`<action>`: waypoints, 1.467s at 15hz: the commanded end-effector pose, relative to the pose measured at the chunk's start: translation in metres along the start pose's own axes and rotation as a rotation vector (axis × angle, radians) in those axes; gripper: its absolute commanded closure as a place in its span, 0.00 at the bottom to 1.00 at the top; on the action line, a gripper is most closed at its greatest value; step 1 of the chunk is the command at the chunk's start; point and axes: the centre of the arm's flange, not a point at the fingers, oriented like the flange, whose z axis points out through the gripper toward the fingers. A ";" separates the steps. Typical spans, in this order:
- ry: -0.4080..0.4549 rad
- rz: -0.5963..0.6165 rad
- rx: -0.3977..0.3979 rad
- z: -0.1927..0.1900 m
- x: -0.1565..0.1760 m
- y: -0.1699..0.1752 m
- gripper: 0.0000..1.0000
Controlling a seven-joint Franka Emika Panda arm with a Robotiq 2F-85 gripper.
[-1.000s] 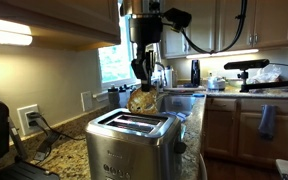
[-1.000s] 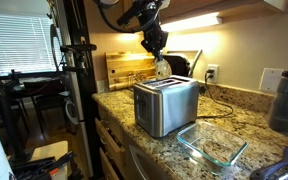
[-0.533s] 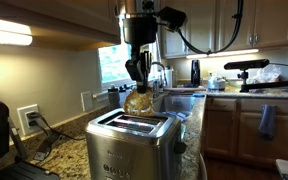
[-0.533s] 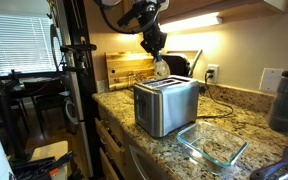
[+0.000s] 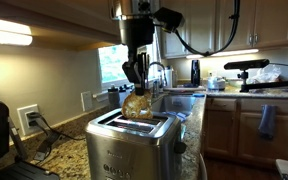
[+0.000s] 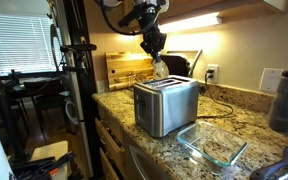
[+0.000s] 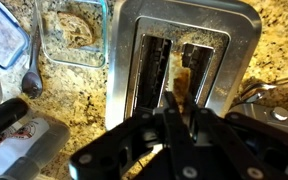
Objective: Pick up a slice of bread from the glass bowl and put it in the toaster.
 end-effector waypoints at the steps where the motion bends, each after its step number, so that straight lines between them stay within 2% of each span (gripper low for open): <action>1: -0.026 0.019 0.022 -0.007 0.003 -0.008 0.94; 22: -0.062 0.011 0.063 0.012 0.009 -0.016 0.94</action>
